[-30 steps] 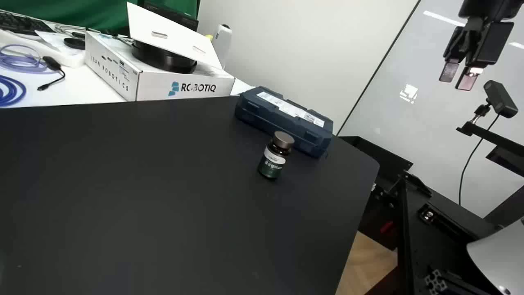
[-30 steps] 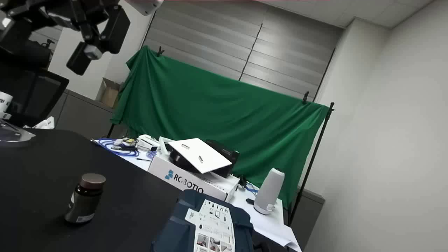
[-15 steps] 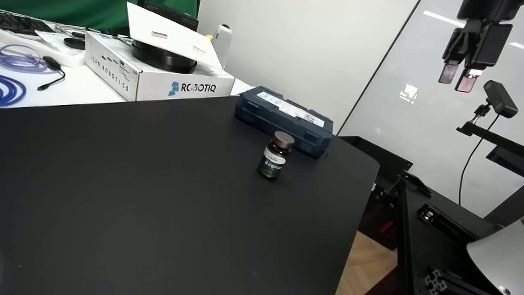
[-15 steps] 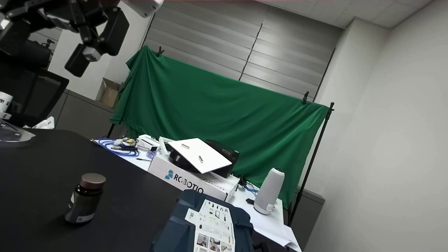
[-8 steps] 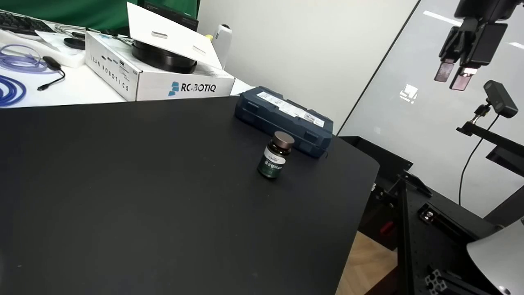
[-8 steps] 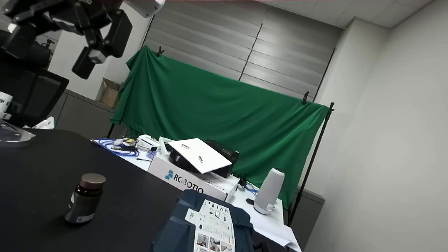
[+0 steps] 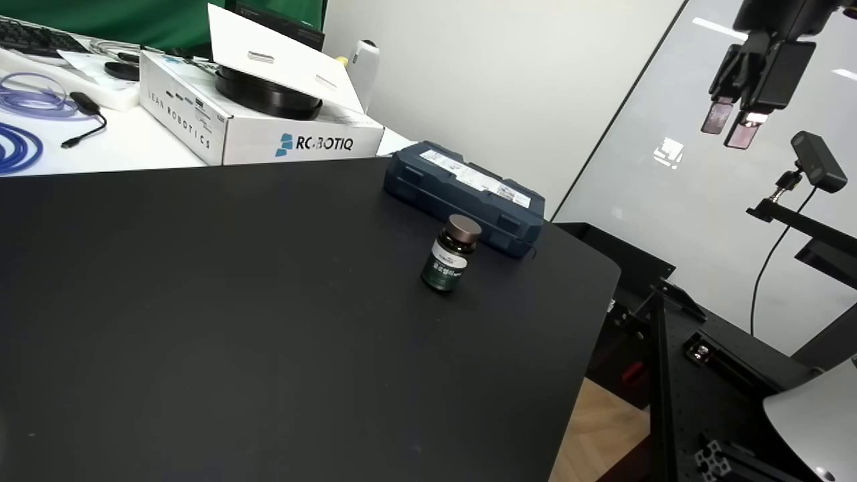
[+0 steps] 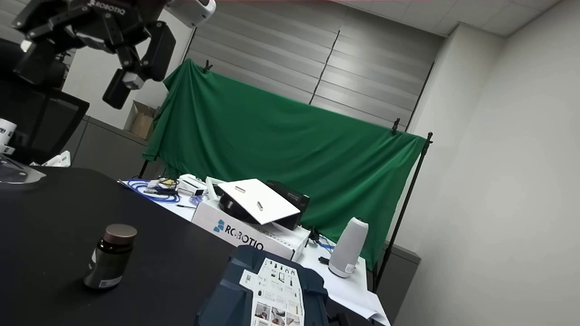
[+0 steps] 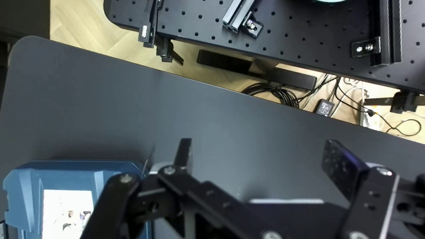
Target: Move the bottle to the right side of the table
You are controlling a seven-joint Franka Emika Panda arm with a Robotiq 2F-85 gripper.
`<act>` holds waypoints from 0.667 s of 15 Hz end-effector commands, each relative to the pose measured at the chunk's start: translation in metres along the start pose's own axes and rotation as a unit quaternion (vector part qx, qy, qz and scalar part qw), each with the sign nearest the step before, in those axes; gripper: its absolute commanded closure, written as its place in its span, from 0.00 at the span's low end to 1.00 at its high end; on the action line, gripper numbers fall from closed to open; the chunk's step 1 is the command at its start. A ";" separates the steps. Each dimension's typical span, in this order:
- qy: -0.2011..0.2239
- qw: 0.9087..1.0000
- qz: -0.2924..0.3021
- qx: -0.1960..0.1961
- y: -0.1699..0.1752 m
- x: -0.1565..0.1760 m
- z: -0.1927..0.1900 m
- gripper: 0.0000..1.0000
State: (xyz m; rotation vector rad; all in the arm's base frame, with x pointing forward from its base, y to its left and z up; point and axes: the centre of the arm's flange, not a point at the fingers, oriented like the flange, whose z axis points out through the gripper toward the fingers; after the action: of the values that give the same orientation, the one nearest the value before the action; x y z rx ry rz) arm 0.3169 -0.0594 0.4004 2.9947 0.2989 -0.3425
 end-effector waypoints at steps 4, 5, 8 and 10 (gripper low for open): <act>0.022 0.999 -0.019 -0.014 0.000 0.010 -0.004 0.00; 0.039 0.999 -0.022 -0.024 0.001 0.018 -0.008 0.00; 0.098 0.993 -0.050 -0.052 0.003 0.045 -0.022 0.00; 0.127 0.988 -0.064 -0.060 0.002 0.064 -0.029 0.00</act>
State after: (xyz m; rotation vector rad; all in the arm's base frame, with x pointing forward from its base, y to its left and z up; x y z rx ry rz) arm 0.3513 -0.0484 0.4097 2.9391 0.4493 -0.0350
